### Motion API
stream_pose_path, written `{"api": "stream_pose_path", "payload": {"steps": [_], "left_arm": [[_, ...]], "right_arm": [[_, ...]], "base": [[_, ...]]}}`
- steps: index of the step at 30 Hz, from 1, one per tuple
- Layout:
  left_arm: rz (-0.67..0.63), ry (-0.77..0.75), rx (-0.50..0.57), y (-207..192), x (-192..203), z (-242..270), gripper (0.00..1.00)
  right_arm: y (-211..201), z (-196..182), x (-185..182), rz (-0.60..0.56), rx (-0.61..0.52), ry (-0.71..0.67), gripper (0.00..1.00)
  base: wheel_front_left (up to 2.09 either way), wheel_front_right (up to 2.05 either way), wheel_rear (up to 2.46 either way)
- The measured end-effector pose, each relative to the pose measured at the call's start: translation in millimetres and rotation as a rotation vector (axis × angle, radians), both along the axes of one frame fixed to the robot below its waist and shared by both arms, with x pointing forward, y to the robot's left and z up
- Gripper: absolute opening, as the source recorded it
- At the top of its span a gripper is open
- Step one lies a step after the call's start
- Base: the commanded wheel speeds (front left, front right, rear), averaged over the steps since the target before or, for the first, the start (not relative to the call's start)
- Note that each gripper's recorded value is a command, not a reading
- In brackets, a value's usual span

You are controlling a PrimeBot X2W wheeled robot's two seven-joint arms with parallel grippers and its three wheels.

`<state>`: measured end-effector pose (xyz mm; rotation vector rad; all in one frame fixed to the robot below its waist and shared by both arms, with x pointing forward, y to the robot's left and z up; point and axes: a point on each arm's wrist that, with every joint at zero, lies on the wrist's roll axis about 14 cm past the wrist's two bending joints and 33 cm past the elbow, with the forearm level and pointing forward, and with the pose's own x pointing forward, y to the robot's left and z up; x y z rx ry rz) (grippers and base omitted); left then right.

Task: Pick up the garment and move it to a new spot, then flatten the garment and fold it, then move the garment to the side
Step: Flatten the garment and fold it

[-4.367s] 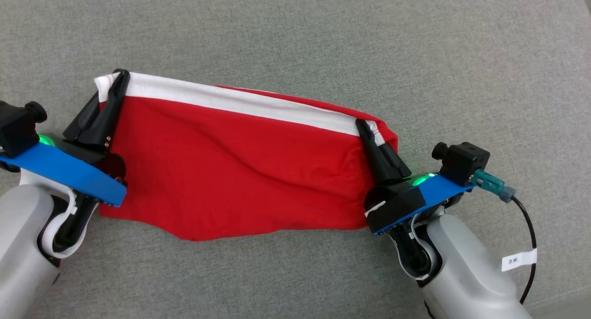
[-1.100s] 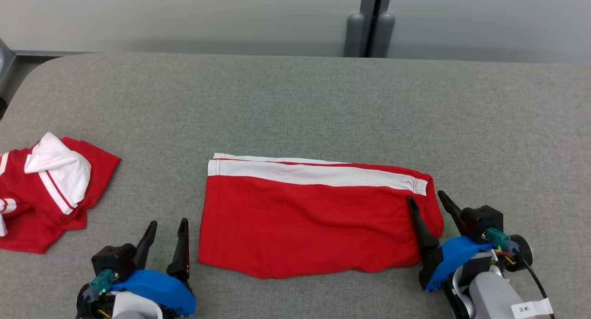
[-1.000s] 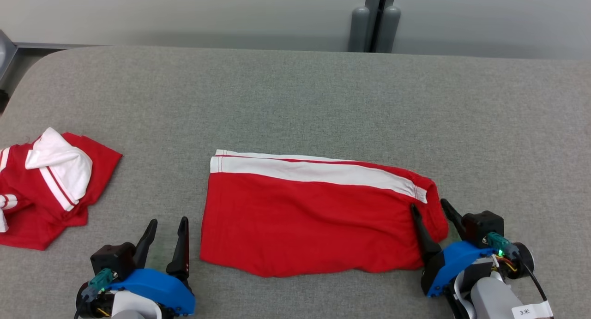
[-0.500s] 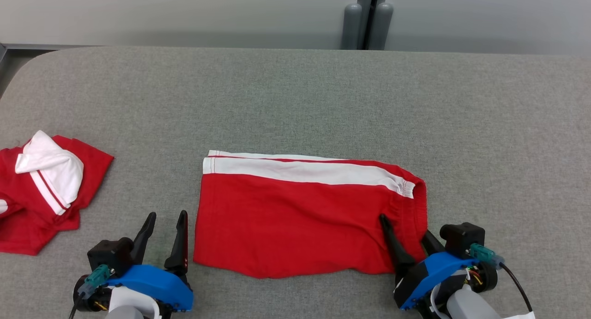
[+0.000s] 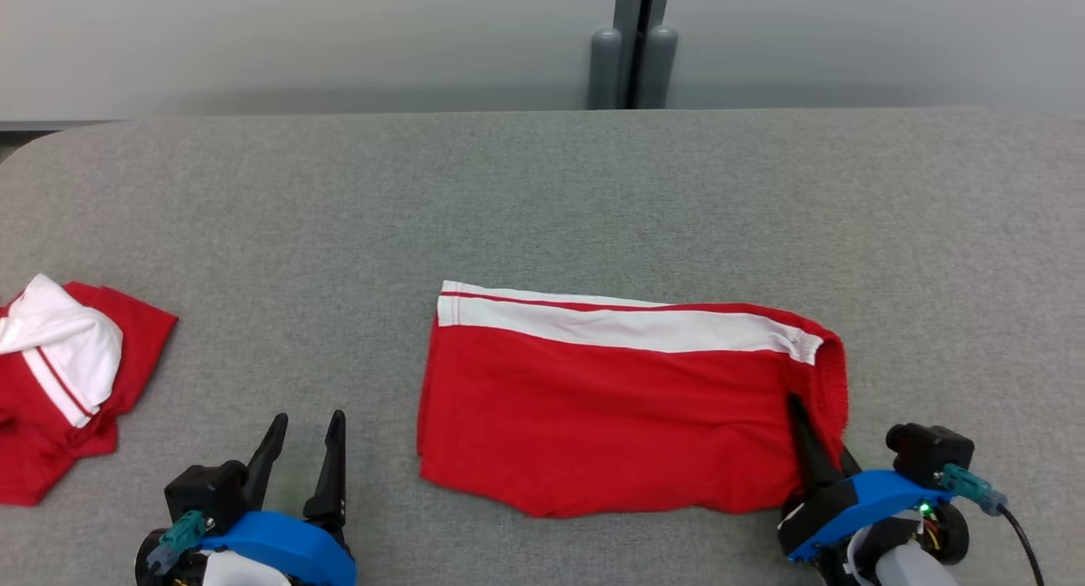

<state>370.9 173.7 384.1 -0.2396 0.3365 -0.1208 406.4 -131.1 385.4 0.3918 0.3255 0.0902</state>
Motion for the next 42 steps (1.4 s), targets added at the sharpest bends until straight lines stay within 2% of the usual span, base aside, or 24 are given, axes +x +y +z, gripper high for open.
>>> {"api": "stream_pose_path", "payload": {"steps": [5,8,12,17,24,25,26,27,32,35,38,42], "left_arm": [[-0.046,-0.003,-0.010,-18,2,0,1.00],[-0.067,-0.010,-0.018,-28,3,2,1.00],[-0.071,-0.011,-0.019,-30,0,3,1.00],[-0.030,-0.004,-0.008,-16,-14,3,1.00],[0.079,-0.004,0.011,19,-39,7,1.00],[0.098,-0.001,0.011,24,-43,6,1.00],[0.117,0.006,0.014,30,-48,5,1.00],[0.134,0.010,0.017,35,-52,4,1.00],[0.191,0.010,0.021,53,-57,6,1.00],[0.179,-0.006,0.024,51,-51,9,1.00],[0.140,-0.024,0.022,39,-40,13,1.00],[0.085,-0.047,0.028,24,-24,17,1.00]], "right_arm": [[-41,4,-9,-0.103,-0.057,-0.012,0.00],[-40,14,-6,-0.104,-0.043,-0.043,0.00],[-1,36,7,-0.023,0.062,-0.104,0.00],[65,60,16,0.147,0.157,-0.152,0.00],[130,56,27,0.343,0.120,-0.122,0.00],[138,54,29,0.371,0.102,-0.118,0.27],[146,53,30,0.397,0.093,-0.113,0.83],[156,53,30,0.425,0.091,-0.115,1.00],[191,59,26,0.541,0.087,-0.145,1.00],[193,69,23,0.551,0.103,-0.175,1.00],[170,71,27,0.492,0.077,-0.197,1.00],[116,69,35,0.358,-0.017,-0.230,1.00]], "base": [[0.00,0.00,0.00],[0.00,0.00,0.00],[0.00,0.00,0.00],[0.00,0.00,0.00],[0.00,0.00,0.00],[0.00,0.00,0.00],[0.00,0.00,0.00],[0.00,0.00,0.00],[0.00,0.00,0.00],[0.00,0.00,0.00],[0.00,0.00,0.00],[0.00,0.00,0.00]]}}
